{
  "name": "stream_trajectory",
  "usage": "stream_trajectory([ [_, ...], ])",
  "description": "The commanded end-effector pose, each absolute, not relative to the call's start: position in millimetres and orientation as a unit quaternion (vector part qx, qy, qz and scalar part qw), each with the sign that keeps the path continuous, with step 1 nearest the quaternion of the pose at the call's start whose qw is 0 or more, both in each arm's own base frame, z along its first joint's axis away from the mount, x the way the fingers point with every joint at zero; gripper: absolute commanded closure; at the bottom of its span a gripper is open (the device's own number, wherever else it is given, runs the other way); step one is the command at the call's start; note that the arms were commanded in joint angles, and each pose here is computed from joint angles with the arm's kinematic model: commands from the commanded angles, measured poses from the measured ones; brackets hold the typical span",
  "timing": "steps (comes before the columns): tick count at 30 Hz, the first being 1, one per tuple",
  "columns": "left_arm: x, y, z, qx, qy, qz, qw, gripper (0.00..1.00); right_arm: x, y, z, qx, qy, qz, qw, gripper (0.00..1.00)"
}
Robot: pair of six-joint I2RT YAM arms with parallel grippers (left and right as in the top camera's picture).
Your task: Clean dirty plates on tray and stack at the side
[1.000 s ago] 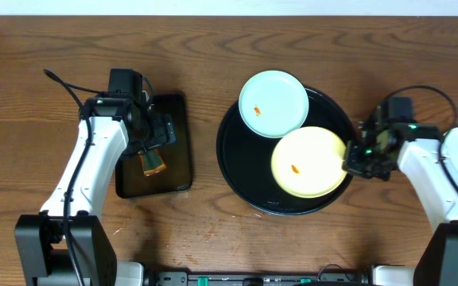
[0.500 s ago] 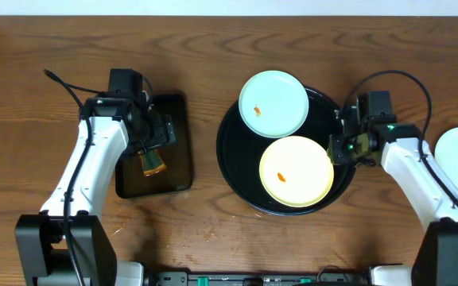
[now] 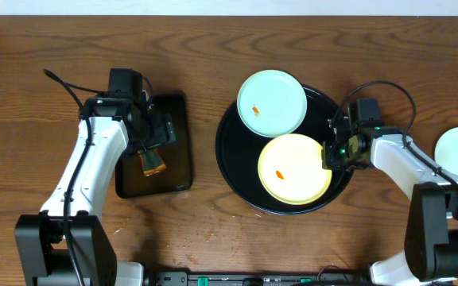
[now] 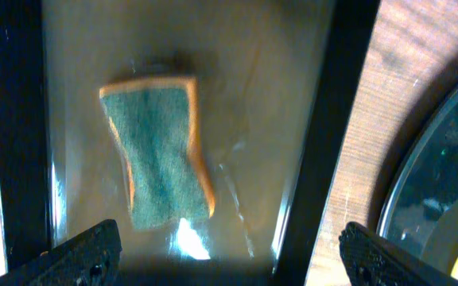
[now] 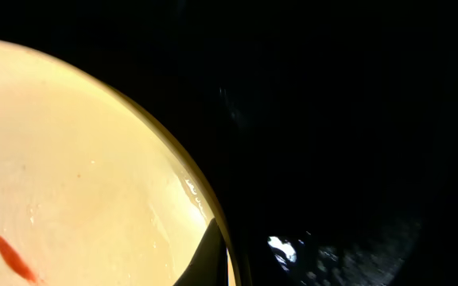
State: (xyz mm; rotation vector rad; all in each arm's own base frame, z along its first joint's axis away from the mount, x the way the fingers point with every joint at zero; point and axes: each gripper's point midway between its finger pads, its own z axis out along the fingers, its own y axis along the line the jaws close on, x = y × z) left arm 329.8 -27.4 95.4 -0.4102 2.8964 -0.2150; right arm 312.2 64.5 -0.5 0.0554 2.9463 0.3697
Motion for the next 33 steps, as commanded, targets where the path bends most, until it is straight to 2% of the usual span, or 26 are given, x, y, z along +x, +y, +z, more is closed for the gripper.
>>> stream_trajectory([
  [1, 341.1, -29.0, 102.8, -0.140, 0.979, -0.082, 0.125, 0.11, 294.7, 51.6, -34.1, 0.121, 0.988, 0.091, 0.036, 0.99],
  [4, 325.6, -30.3, 99.1, -0.171, 0.978, -0.084, 0.090, 0.11, 295.5, 51.1, -34.3, 0.127, 0.987, 0.090, 0.037, 0.99],
  [5, 323.5, -30.4, 98.2, -0.171, 0.978, -0.083, 0.085, 0.06, 295.6, 51.0, -34.2, 0.126, 0.987, 0.089, 0.037, 0.99],
  [6, 323.2, -30.3, 98.1, -0.171, 0.978, -0.083, 0.085, 0.06, 295.3, 50.6, -34.3, 0.126, 0.987, 0.088, 0.037, 0.99],
  [8, 321.8, -29.5, 96.0, -0.172, 0.978, -0.080, 0.082, 0.09, 293.6, 50.5, -34.6, 0.127, 0.988, 0.087, 0.033, 0.99],
  [9, 321.3, -26.6, 93.6, -0.177, 0.978, -0.072, 0.081, 0.14, 293.4, 50.5, -34.5, 0.127, 0.988, 0.087, 0.033, 0.99],
  [13, 311.6, 6.2, 68.9, -0.249, 0.965, 0.022, 0.075, 0.14, 292.6, 50.6, -34.6, 0.119, 0.989, 0.087, 0.032, 0.99],
  [19, 306.2, 6.1, 28.0, -0.236, 0.969, 0.025, 0.063, 0.16, 292.6, 50.4, -34.7, 0.118, 0.989, 0.086, 0.032, 0.99],
  [24, 300.9, 6.3, -5.7, -0.228, 0.972, 0.028, 0.054, 0.43, 292.7, 50.4, -34.7, 0.118, 0.989, 0.087, 0.032, 0.99],
  [29, 288.8, 0.6, -25.2, -0.226, 0.974, 0.018, 0.025, 0.90, 292.6, 50.4, -34.7, 0.118, 0.989, 0.087, 0.032, 0.99],
  [33, 293.6, 0.5, -4.2, -0.212, 0.977, 0.015, 0.030, 0.93, 292.5, 50.4, -34.7, 0.118, 0.989, 0.086, 0.032, 0.99],
])
